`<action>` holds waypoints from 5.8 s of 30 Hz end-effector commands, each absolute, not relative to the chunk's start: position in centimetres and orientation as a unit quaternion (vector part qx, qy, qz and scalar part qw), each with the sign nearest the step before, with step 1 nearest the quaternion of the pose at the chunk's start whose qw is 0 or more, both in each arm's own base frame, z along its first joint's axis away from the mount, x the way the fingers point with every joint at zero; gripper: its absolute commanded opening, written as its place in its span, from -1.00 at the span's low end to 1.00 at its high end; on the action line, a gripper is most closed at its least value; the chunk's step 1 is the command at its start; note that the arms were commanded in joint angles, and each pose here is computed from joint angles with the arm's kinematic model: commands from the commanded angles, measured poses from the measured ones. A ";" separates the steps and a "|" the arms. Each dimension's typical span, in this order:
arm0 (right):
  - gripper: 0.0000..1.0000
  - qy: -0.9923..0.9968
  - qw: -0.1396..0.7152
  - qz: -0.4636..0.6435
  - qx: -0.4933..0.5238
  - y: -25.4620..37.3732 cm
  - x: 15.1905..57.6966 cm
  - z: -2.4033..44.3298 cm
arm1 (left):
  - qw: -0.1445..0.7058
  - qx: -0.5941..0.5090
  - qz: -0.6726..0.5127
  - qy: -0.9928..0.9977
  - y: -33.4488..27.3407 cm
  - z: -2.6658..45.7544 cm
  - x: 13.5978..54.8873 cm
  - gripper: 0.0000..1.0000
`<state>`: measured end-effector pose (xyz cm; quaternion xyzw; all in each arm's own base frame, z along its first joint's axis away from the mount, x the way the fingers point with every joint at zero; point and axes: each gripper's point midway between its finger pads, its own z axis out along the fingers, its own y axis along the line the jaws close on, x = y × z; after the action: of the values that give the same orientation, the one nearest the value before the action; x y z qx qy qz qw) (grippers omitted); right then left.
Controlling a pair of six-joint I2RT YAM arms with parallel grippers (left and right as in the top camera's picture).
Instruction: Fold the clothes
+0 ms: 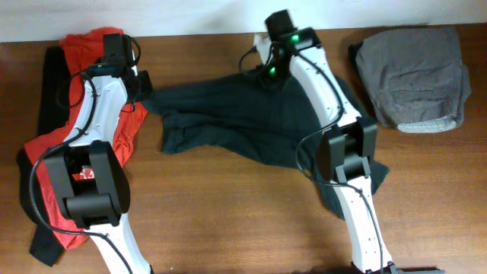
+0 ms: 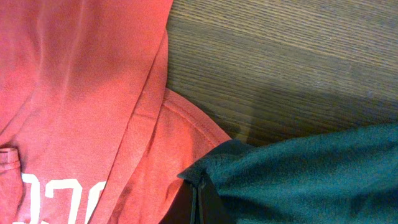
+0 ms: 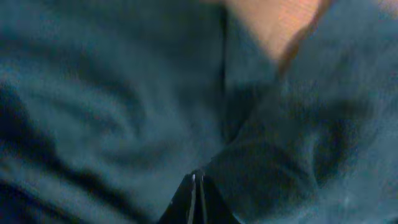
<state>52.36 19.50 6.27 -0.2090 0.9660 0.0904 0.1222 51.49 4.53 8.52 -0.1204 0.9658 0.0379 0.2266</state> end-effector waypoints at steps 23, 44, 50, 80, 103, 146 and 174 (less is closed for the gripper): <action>-0.81 0.997 -0.043 0.059 0.023 5.2 47.5 3.5 | 0.227 -0.115 0.045 0.966 5.0 8.6 51.6 -0.98; -0.08 0.966 0.145 -0.025 -0.214 14.4 54.1 7.6 | 0.225 -0.115 0.045 0.967 5.0 8.5 51.5 -0.99; 0.05 0.968 0.124 -0.038 -0.213 13.9 54.1 4.8 | 0.225 -0.115 0.045 0.967 5.0 8.5 51.5 -0.98; -0.81 0.976 0.129 -0.098 -0.147 10.9 56.1 0.4 | 0.225 -0.115 0.045 0.967 5.0 8.5 51.5 -0.99; -0.92 0.946 0.316 -0.060 0.031 4.3 57.8 21.7 | 0.271 -0.123 0.047 0.954 6.5 11.2 53.6 -0.99; 0.98 0.909 0.410 0.004 0.078 -1.1 66.5 17.7 | 0.510 -0.123 0.033 0.851 7.2 14.8 66.6 0.98; 0.98 0.970 0.214 0.108 0.027 3.4 43.9 30.1 | 0.113 0.158 -0.062 0.979 -3.9 10.0 51.3 0.85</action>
<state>44.08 3.18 30.84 0.0373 0.9671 0.1047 0.2287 52.03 -3.28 13.88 0.1530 0.9730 -0.0533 0.1643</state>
